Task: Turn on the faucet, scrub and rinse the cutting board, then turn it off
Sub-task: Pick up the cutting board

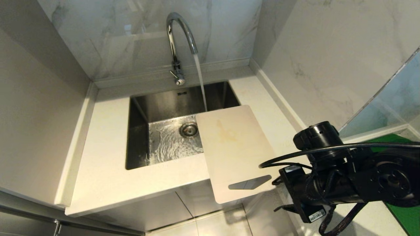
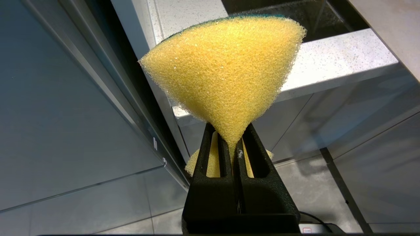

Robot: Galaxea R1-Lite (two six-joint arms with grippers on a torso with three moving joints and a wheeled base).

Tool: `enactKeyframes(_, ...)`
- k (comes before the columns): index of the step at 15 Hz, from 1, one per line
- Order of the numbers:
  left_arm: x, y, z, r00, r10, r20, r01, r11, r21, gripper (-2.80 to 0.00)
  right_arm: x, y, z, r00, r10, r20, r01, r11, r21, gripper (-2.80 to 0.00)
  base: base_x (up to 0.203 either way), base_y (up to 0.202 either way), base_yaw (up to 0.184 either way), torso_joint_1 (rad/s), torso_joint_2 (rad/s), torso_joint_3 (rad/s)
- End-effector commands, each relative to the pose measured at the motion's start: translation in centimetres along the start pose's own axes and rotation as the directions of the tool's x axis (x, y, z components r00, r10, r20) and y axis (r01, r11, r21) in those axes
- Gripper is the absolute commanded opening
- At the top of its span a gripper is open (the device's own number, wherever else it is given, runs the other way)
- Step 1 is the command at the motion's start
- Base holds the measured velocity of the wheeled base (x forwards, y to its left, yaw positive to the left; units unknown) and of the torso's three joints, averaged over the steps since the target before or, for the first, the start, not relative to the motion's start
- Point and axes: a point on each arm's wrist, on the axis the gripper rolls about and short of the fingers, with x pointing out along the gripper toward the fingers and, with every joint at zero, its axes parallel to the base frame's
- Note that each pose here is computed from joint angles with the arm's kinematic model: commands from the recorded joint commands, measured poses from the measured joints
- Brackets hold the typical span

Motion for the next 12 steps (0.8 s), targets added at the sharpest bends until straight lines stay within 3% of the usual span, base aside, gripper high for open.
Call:
enactKeyframes(1, 0.0, 0.0, 0.0, 1.000, 0.000, -0.003, 0.000, 1.000, 0.000, -2.80, 1.6, -0.1, -0.5, 0.999, -0.045, -0.011, 0.045, 0.999, -0.006, 0.00, 0.000, 0.000, 0.000, 0.000, 0.00, 0.000)
enactKeyframes(7, 0.0, 0.0, 0.0, 1.000, 0.000, -0.003, 0.000, 1.000, 0.000, -2.80, 5.3, -0.4, -1.1, 0.993, -0.120, -0.005, 0.120, 0.992, -0.028, 0.00, 0.000, 0.000, 0.000, 0.000, 0.00, 0.000)
enactKeyframes(12, 0.0, 0.0, 0.0, 1.000, 0.000, -0.003, 0.000, 1.000, 0.000, -2.80, 6.7, -0.4, -1.1, 0.992, -0.127, -0.005, 0.127, 0.991, -0.030, 0.00, 0.000, 0.000, 0.000, 0.000, 0.00, 0.000)
